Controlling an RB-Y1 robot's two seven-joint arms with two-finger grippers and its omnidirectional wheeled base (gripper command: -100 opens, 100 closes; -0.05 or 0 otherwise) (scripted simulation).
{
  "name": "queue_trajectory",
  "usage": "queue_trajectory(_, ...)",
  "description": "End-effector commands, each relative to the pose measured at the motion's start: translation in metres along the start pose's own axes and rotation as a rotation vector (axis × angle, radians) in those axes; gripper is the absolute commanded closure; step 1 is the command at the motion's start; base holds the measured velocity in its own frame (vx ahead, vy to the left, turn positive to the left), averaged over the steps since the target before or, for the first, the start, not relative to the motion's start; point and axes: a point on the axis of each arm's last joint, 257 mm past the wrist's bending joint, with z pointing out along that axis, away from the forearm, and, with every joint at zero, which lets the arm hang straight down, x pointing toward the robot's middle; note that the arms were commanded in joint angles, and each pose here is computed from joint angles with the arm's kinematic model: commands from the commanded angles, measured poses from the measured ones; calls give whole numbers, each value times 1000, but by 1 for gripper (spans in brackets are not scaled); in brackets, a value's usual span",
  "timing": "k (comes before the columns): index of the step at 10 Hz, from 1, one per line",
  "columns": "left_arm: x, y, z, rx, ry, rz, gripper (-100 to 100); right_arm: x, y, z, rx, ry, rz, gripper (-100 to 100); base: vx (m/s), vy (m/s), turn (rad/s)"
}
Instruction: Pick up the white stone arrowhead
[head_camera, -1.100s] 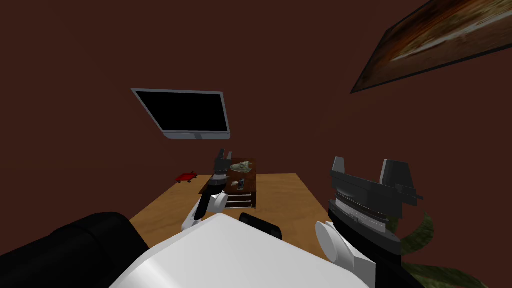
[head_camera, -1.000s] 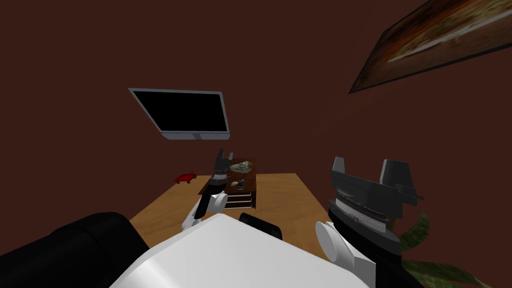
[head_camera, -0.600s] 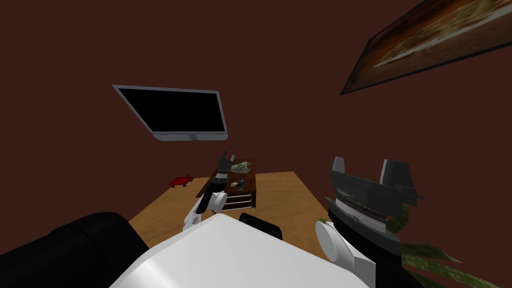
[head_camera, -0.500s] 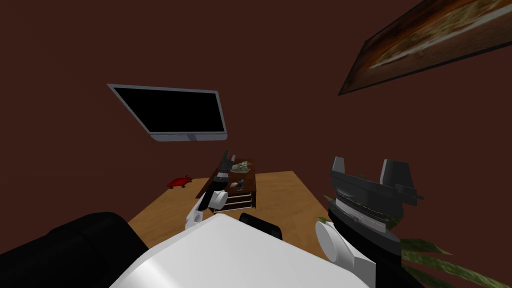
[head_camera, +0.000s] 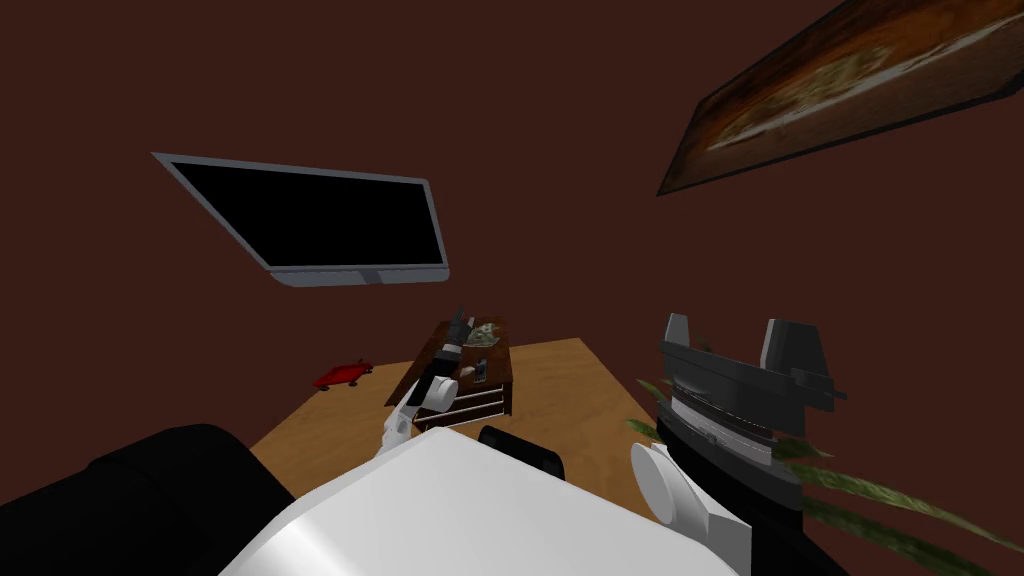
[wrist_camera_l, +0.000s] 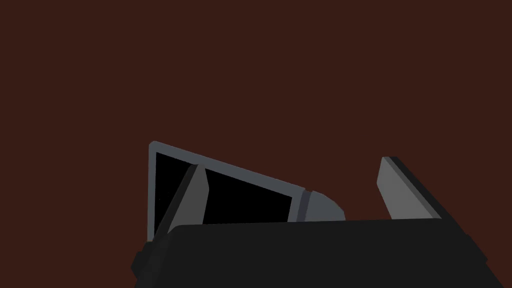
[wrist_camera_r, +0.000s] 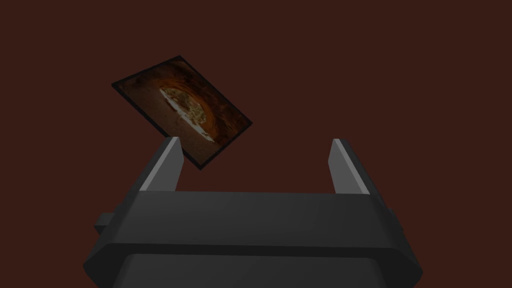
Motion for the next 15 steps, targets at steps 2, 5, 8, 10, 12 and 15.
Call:
queue_trajectory(2,-6,44,5,-116,-17,-34,-100,0,0,0,0,0,0,0,-45,61,-186)
queue_trajectory(5,-11,71,3,-187,-27,-49,-100,0,0,0,0,0,0,0,-20,50,-88)
queue_trajectory(8,-19,114,0,-303,-47,-83,-100,0,0,0,0,0,0,0,-28,54,-147)
queue_trajectory(10,-24,136,-4,-364,-58,-102,-100,0,0,0,0,0,0,0,-30,44,-115)
queue_trajectory(12,-29,159,-9,-427,-71,-122,-100,0,0,0,0,0,0,0,-24,36,-124)
queue_trajectory(15,-40,204,-25,-560,-102,-166,-100,0,0,0,0,0,0,0,-39,58,-178)
